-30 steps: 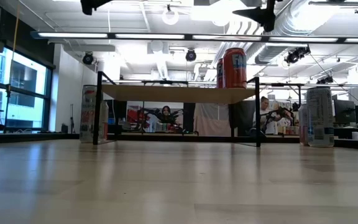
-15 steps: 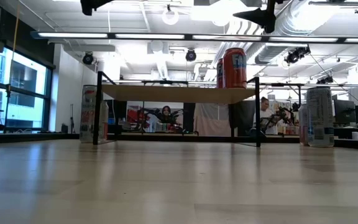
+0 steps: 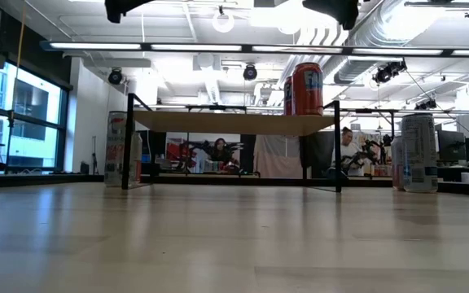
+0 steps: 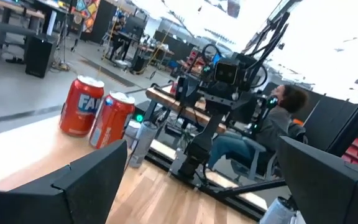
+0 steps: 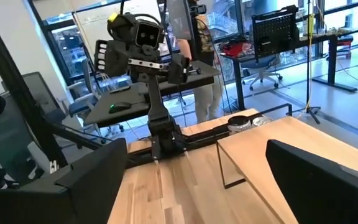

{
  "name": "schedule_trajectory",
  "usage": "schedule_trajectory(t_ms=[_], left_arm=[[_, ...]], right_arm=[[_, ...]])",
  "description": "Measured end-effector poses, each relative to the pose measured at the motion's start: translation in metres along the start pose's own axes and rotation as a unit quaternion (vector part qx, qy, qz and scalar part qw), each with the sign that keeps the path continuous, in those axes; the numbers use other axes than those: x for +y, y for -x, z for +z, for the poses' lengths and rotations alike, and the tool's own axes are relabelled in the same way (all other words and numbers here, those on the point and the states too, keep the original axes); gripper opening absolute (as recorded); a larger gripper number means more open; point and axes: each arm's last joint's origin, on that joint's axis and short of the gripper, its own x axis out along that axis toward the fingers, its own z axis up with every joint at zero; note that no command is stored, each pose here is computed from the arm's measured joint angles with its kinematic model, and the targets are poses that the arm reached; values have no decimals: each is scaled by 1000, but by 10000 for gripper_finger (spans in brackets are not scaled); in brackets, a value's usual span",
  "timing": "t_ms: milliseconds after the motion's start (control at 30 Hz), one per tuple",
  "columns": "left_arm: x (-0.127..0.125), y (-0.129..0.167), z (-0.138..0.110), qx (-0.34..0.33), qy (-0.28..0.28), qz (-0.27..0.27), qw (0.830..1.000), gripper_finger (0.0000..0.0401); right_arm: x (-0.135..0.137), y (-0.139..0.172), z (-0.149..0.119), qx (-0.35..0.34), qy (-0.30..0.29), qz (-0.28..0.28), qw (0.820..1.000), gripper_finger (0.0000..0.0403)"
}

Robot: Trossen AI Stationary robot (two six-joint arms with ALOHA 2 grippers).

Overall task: Place canned beverage on shelf
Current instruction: Put the bottom black orange soda can on the shelf

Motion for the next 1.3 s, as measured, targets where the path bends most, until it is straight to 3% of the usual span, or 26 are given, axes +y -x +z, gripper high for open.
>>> schedule_trajectory(t_ms=[200,300,433,567,700,833,933,1033,1167,1300], left_arm=[[1,0,-3,12,-3,5,1000,376],[-2,1,-1,27,23,-2,999,376],[-17,3,2,147,60,-14,987,376],[-44,6,-2,316,126,-4,940,376],[-81,15,-22,492,174,21,853,376],[-112,29,-41,573,197,109,788,376],[-129,40,-53,602,199,182,751,376],[-145,48,-60,612,199,228,731,376],[-163,51,-79,630,179,243,716,376],[-174,46,-100,642,143,237,715,376]], right_arm=[[0,0,0,-1,-4,-7,1000,348],[-1,0,0,-1,-21,-8,1000,346],[-1,0,-1,2,-40,-9,999,346],[-1,0,-2,6,-43,-10,999,346],[-1,0,-2,8,-33,-15,999,346],[-2,0,-2,8,-29,-18,999,346],[-2,0,-3,11,-29,-18,999,346],[-2,0,-4,18,-29,-20,999,346],[-3,0,-7,31,-28,-23,999,346],[-3,0,-10,45,-27,-27,998,346]])
